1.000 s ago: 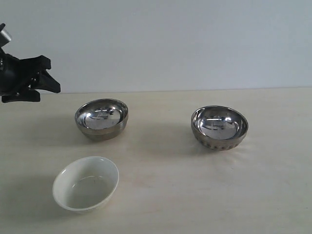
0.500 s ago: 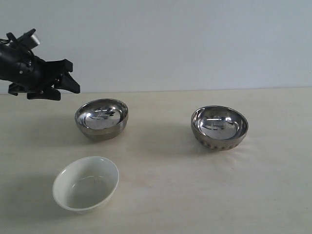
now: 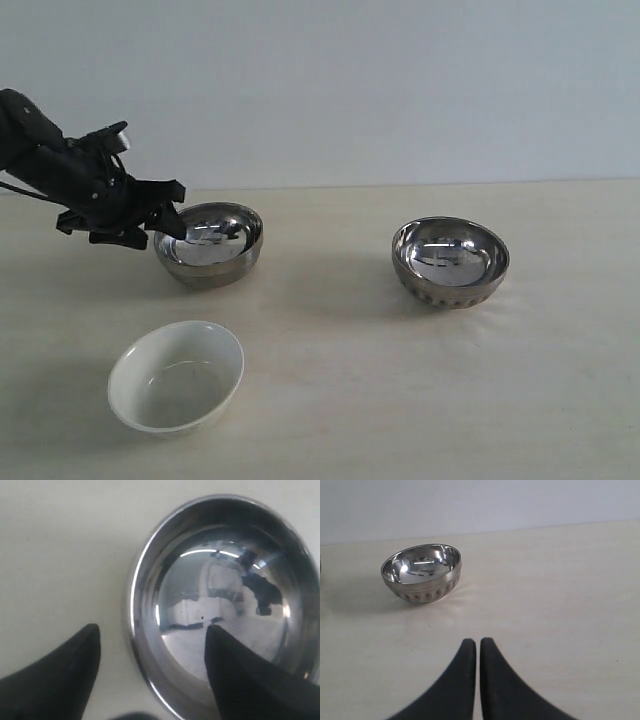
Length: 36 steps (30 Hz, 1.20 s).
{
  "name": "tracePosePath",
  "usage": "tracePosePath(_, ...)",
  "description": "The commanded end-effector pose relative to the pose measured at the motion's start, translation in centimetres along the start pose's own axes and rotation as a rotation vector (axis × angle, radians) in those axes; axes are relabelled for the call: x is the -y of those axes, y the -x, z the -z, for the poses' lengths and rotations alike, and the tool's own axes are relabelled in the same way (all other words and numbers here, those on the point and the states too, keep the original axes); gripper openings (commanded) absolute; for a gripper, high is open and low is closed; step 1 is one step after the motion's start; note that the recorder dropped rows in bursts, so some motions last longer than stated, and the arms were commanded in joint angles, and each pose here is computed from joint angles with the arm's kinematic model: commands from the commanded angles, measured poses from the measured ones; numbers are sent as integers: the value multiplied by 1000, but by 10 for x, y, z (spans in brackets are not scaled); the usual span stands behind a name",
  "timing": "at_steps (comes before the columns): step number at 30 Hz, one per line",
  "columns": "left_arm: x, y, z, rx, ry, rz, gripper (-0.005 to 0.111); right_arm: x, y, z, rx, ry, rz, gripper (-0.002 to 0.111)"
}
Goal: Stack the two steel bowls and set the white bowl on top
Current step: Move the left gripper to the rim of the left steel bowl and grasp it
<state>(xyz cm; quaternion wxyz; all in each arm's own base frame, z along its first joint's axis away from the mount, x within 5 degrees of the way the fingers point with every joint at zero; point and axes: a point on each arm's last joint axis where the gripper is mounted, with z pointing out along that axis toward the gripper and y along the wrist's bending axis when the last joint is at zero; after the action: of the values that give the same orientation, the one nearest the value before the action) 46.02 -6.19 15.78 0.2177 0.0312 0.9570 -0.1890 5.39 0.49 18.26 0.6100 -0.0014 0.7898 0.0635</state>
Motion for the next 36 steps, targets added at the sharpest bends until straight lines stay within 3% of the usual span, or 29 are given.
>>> tracePosePath(1,-2,3,-6,12,31,-2,58,0,1,1,13,2,9,0)
tracePosePath(11,-10,4,-18,59,56,15,51,0,1,1,13,2,9,0)
tracePosePath(19,-8,8,-18,102,40,58,20,0,1,1,13,2,9,0)
tracePosePath(22,-8,8,-18,106,35,66,13,0,1,1,13,2,9,0)
tracePosePath(36,-12,6,-26,100,41,70,13,0,1,1,13,2,9,0)
